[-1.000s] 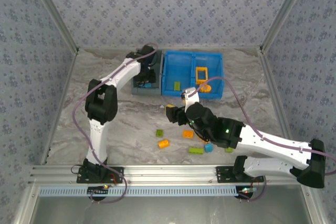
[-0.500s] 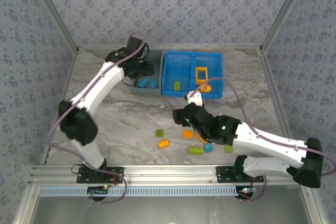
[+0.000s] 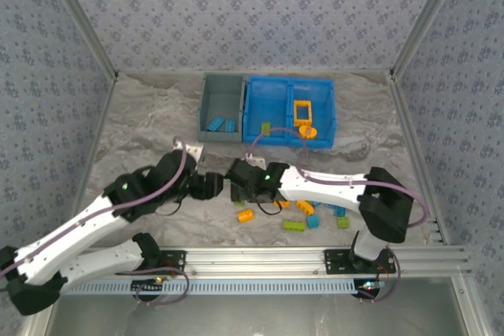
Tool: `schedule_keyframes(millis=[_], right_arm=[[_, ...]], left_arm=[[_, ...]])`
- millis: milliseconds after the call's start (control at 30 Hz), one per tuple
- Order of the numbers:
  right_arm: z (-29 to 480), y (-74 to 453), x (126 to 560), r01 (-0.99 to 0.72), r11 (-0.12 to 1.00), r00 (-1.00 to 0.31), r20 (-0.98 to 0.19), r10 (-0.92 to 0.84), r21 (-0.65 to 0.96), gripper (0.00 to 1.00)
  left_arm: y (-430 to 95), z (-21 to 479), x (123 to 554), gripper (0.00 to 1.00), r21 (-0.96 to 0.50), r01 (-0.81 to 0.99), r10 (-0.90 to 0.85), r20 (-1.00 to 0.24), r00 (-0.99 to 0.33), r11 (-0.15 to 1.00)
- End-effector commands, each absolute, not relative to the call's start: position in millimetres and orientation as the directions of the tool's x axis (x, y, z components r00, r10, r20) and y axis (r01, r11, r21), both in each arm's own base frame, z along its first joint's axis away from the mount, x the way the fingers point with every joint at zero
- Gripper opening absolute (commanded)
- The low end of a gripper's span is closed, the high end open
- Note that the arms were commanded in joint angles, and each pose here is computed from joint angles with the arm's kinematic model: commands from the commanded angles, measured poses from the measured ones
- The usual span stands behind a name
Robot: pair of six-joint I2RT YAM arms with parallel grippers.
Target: Sort the legos into containers by color
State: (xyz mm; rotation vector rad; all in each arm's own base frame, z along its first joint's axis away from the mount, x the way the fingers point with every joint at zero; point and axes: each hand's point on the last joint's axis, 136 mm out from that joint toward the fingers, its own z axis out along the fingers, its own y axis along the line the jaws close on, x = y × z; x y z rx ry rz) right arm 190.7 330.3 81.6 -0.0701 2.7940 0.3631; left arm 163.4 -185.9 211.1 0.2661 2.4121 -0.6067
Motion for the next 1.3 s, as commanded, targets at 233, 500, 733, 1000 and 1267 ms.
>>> schedule_keyframes(millis=[233,500,733,1000,1267], right_arm=[[47.2,355.3,187.6,0.033,0.973,-0.991,-0.118,0.062,0.228,0.73],[32.6,352.4,192.4,0.064,0.98,-0.992,-0.098,0.084,0.186,0.57],[29.2,355.5,196.7,0.072,0.976,-0.99,-0.105,0.095,0.205,0.32],[71.0,326.1,218.3,0.025,0.991,-0.959,-0.277,0.062,0.134,0.2],[137.4,271.9,303.1,-0.012,0.996,-0.883,-0.469,0.028,0.083,0.22]], left_arm=[[-155.8,203.1,138.9,0.71,-0.447,0.285,-0.071,-0.627,-0.776,0.848],[-152.2,203.1,138.7,0.71,-0.445,0.278,-0.078,-0.631,-0.772,0.851],[-156.0,204.5,139.9,0.71,-0.453,0.284,-0.08,-0.632,-0.77,0.845],[-169.7,204.8,136.1,0.71,-0.491,0.316,-0.065,-0.614,-0.787,0.812],[-208.7,218.1,151.4,0.71,-0.508,0.377,-0.039,-0.633,-0.773,0.774]])
